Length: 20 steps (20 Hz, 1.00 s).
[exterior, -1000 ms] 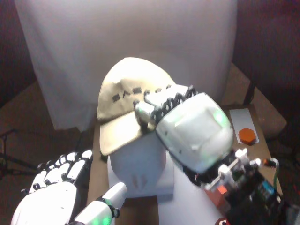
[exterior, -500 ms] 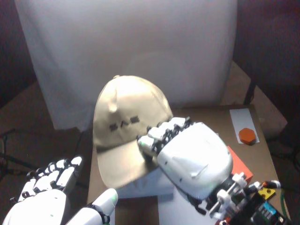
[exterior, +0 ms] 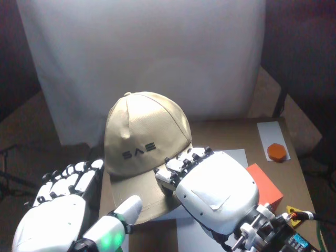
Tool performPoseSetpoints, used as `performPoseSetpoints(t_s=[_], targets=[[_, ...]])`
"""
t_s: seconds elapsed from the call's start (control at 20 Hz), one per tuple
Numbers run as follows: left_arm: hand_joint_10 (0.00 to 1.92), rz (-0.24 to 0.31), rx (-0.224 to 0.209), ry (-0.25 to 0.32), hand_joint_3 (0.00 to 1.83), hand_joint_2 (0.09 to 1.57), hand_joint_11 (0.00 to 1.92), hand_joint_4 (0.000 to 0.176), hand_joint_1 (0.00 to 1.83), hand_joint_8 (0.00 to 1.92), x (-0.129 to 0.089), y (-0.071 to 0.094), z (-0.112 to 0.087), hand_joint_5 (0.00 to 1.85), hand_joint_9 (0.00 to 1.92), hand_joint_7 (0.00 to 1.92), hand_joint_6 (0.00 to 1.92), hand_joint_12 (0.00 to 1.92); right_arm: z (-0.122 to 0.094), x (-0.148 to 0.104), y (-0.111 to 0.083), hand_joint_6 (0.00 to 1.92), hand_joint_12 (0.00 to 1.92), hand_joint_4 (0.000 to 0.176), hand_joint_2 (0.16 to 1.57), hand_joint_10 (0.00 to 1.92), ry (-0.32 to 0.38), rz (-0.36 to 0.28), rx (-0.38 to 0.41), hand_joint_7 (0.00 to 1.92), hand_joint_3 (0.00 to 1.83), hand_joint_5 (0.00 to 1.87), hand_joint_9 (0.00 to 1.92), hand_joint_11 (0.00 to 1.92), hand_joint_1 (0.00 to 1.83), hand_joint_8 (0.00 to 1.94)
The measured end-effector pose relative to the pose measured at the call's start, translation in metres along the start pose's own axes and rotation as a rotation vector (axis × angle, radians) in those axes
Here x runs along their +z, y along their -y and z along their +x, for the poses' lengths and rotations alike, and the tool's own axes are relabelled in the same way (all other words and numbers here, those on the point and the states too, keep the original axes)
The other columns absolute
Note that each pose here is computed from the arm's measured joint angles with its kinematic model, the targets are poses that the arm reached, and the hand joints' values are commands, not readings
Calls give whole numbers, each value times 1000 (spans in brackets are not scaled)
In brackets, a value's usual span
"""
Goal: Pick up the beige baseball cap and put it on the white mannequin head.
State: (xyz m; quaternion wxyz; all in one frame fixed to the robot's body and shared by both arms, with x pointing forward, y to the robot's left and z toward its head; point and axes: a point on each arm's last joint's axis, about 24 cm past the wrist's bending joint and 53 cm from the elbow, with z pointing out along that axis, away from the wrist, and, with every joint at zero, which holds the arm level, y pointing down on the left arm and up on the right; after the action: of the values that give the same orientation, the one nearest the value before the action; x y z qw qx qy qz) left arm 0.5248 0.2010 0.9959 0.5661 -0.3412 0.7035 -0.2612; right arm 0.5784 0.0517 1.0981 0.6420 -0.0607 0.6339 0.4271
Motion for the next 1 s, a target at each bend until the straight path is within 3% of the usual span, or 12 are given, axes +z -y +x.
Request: performPoseSetpoints(t_s=[0.45,0.6,0.65,0.7,0.75,0.8,0.9,1.0], targets=[[0,2,-1,-13,0,1109,0,75,0,0,2,0,6,115,88,89,0,410,6,-3,3,1076,1662,0,1151,1214,-19,22,-5,790,1,827,871,816,1478,1151],[0,8,-4,-14,0,1109,0,75,0,0,2,1,6,115,88,89,0,411,6,-4,3,1255,1672,0,1182,1284,-20,21,-14,741,3,708,804,803,1472,1188],[0,10,-5,-15,0,1109,0,75,0,0,2,2,6,116,89,89,0,411,7,-5,4,1362,1523,0,1218,1421,-23,28,-11,718,4,674,790,671,1363,1272],[0,11,-6,-17,0,1109,0,75,0,0,2,3,7,116,89,89,0,411,8,-6,6,811,1448,0,1171,968,-26,35,-6,640,0,603,634,556,1218,792],[0,13,-6,-18,0,1109,0,75,0,1,2,3,7,117,88,91,1,411,12,-7,9,459,1406,0,1151,693,-37,53,1,646,0,608,566,428,1129,453],[0,14,-6,-16,0,1109,0,75,0,1,1,3,7,117,88,91,1,411,15,-9,13,261,1385,0,1136,508,-47,64,4,672,0,639,554,342,1056,239],[0,13,-12,-22,0,1107,0,75,0,1,-1,5,9,118,89,92,1,411,19,-11,12,73,1356,0,1096,266,-61,66,-2,669,0,637,552,221,942,42],[0,19,-13,-24,0,1107,0,75,0,1,-2,7,9,118,89,92,1,411,20,-13,8,7,1308,0,1053,117,-68,60,-4,550,0,574,484,94,873,1]])
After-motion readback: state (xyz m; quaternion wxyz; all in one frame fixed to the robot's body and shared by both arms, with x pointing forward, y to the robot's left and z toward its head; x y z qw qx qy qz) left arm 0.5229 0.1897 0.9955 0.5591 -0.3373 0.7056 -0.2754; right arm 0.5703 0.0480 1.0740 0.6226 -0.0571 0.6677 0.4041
